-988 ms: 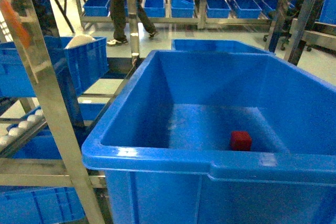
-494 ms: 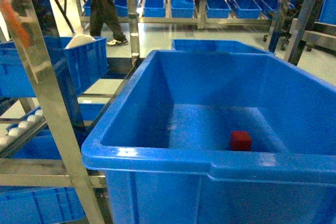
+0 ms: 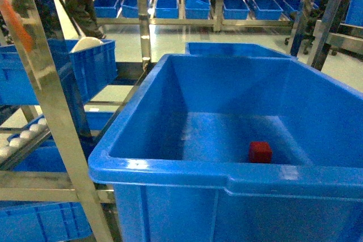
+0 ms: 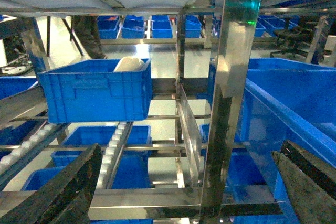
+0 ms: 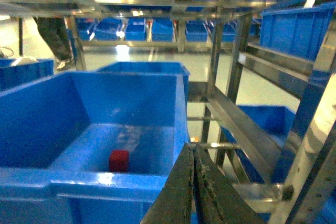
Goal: Place magnetic block on left shelf second layer
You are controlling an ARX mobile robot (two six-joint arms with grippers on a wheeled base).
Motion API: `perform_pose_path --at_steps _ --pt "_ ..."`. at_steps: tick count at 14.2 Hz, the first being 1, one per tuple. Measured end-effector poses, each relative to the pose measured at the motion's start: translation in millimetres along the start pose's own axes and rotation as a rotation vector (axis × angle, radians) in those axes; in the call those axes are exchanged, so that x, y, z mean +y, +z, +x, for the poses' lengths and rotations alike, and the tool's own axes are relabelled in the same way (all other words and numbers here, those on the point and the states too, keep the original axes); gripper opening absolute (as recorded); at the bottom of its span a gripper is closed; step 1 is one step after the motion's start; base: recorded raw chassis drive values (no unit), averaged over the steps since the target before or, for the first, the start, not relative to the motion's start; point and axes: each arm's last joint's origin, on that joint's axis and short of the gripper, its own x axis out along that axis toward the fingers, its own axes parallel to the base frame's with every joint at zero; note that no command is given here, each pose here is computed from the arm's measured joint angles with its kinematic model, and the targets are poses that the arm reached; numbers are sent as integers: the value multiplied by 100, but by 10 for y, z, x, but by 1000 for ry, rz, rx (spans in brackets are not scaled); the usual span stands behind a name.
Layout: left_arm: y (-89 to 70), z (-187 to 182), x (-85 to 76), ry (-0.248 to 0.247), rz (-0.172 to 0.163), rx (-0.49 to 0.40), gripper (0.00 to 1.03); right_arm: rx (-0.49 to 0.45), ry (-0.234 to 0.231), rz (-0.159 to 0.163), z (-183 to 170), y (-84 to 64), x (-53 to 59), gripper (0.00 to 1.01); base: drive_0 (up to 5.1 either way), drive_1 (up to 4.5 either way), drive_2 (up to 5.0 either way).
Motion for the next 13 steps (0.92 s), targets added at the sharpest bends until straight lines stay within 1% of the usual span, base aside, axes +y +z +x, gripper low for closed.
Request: perform_pose_path --at_steps 1,2,3,4,6,7,9,10,11,13 --pt "1 0 0 0 0 -1 98 24 -1 0 -1 -25 0 2 0 0 0" --pt "0 0 0 0 0 0 98 23 -1 0 0 -23 0 2 0 0 0" --pt "0 0 0 0 0 0 98 13 -1 -1 0 -14 0 8 0 0 0" --pt "0 0 0 0 0 0 98 20 -1 -1 0 -20 0 21 0 0 0" --pt "0 0 0 0 0 0 98 19 -1 -1 0 -20 0 43 0 0 0" --pt "0 0 0 0 0 0 98 19 -1 -1 0 -20 0 64 0 0 0" --pt "0 0 0 0 0 0 98 19 -1 -1 0 -20 0 89 0 0 0" --pt "0 0 0 0 0 0 98 19 -1 0 0 -20 0 100 0 0 0" --pt "0 0 0 0 0 0 98 19 -1 -1 0 -19 0 97 0 0 0" --pt "0 0 0 0 0 0 98 19 -1 -1 0 -20 0 98 0 0 0"
